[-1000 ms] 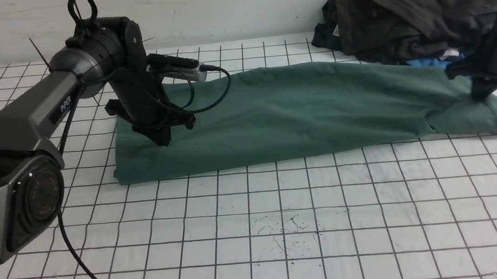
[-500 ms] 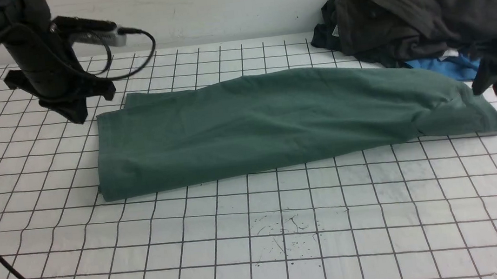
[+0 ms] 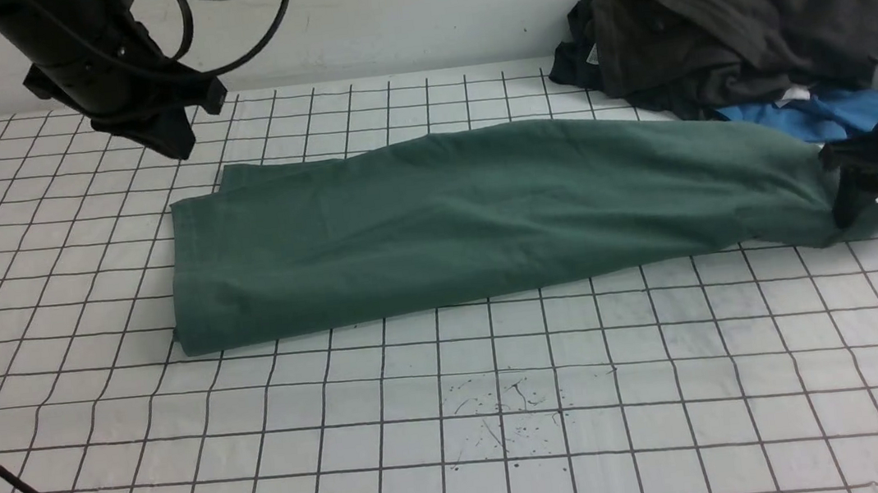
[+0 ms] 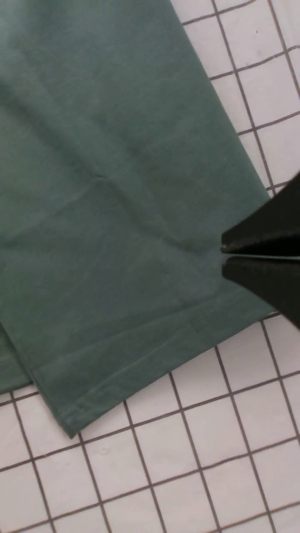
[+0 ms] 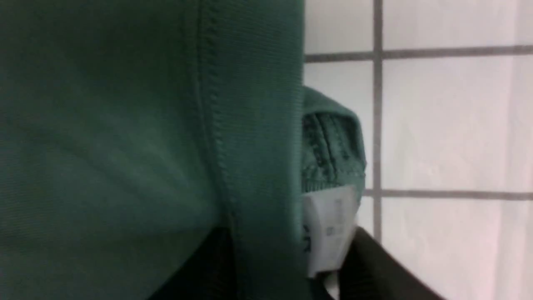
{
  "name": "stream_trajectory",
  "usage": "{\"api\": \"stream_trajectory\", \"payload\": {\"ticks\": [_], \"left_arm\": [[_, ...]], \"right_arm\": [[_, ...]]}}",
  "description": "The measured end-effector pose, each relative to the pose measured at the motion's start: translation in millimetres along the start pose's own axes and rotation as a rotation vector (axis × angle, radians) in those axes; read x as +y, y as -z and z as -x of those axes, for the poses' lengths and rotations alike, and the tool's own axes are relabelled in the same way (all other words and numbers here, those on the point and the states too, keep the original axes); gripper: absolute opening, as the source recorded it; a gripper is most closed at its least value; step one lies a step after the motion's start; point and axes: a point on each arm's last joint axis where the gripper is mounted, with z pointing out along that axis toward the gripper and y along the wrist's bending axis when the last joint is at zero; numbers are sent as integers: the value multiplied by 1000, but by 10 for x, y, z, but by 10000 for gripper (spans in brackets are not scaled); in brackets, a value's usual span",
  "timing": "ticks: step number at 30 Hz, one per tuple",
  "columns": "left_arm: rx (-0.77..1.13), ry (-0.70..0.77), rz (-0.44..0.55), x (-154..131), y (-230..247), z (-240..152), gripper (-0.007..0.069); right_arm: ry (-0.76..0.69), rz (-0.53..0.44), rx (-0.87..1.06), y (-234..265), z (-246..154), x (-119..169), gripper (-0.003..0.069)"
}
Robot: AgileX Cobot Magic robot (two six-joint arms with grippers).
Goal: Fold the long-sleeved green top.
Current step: Use the right arm to clamp the right edge of the fabric, then use the right arm to drag the right edge of the fabric to the left and folds it over the left edge
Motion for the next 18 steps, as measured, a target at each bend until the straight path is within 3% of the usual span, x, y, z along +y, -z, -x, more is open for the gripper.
{"api": "stream_trajectory", "payload": {"ticks": [1,2,4,6,10,14,18], "left_arm": [[-10,-3,3,-8,55,1,-7],[-10,-3,3,-8,55,1,-7],[-50,-12,17,-41,268,0,-7],[-77,-21,26,-65,413,-6,-7],[-195,-31,51,-217,1101,-162,-7],[-212,0,19,-339,1349,-399,-7],[-117,3,-29,-462,1333,-872,-7]], "right_arm": [[3,3,-8,26,16,13,125],[4,4,-13,38,25,14,125],[19,-1,-57,216,63,40,36],[30,-12,-89,384,71,62,29],[80,-125,-200,1075,17,76,28],[67,-201,-209,1332,-136,-55,28],[39,-277,-179,1554,-388,-233,28]]}}
